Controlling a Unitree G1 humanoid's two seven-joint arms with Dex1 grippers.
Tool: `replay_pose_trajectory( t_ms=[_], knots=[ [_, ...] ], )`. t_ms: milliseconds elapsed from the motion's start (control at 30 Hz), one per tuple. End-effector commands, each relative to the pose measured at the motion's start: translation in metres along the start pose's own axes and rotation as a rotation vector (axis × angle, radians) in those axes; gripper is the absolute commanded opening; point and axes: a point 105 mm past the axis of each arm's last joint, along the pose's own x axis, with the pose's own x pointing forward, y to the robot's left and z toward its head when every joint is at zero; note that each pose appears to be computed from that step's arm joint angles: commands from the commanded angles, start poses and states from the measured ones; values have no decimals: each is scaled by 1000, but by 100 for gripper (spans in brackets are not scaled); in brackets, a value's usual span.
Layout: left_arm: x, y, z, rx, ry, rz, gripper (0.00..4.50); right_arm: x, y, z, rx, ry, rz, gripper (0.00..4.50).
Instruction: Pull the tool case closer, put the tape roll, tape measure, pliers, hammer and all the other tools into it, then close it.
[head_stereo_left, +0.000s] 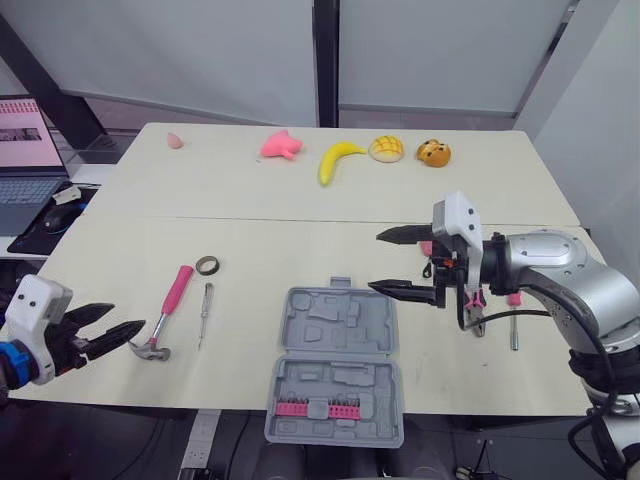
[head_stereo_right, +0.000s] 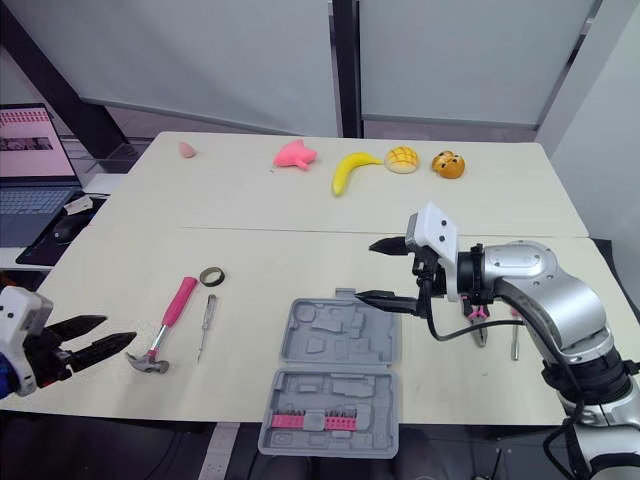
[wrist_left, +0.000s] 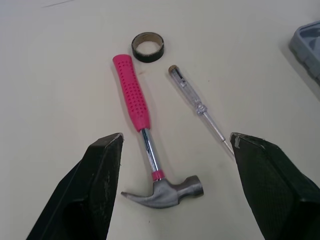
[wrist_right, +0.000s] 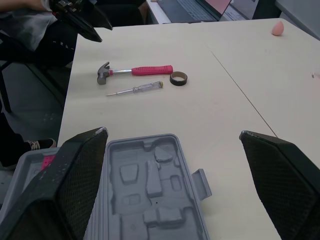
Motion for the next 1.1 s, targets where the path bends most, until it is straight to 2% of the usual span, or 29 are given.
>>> replay_pose_trajectory(
  t_ms=[33, 233, 400, 633, 867, 1100],
  knots=[
    [15, 5, 17, 88, -32, 17, 366, 2, 4, 11, -61, -23, -4, 450],
    [52, 6, 29, 163, -25, 21, 366, 7, 4, 9, -71, -15, -6, 450],
    [87, 3, 28, 163, 19, 18, 366, 11, 3, 9, -76, -12, -1, 450],
    [129, 5, 24, 70, 40, 50, 366, 13, 4, 10, -80, -2, 17, 450],
    [153, 10, 21, 34, 68, 65, 366, 13, 5, 13, -85, 1, 22, 450],
    [174, 3, 18, 12, 109, 40, 366, 12, 7, 13, -80, 7, 25, 450]
  ],
)
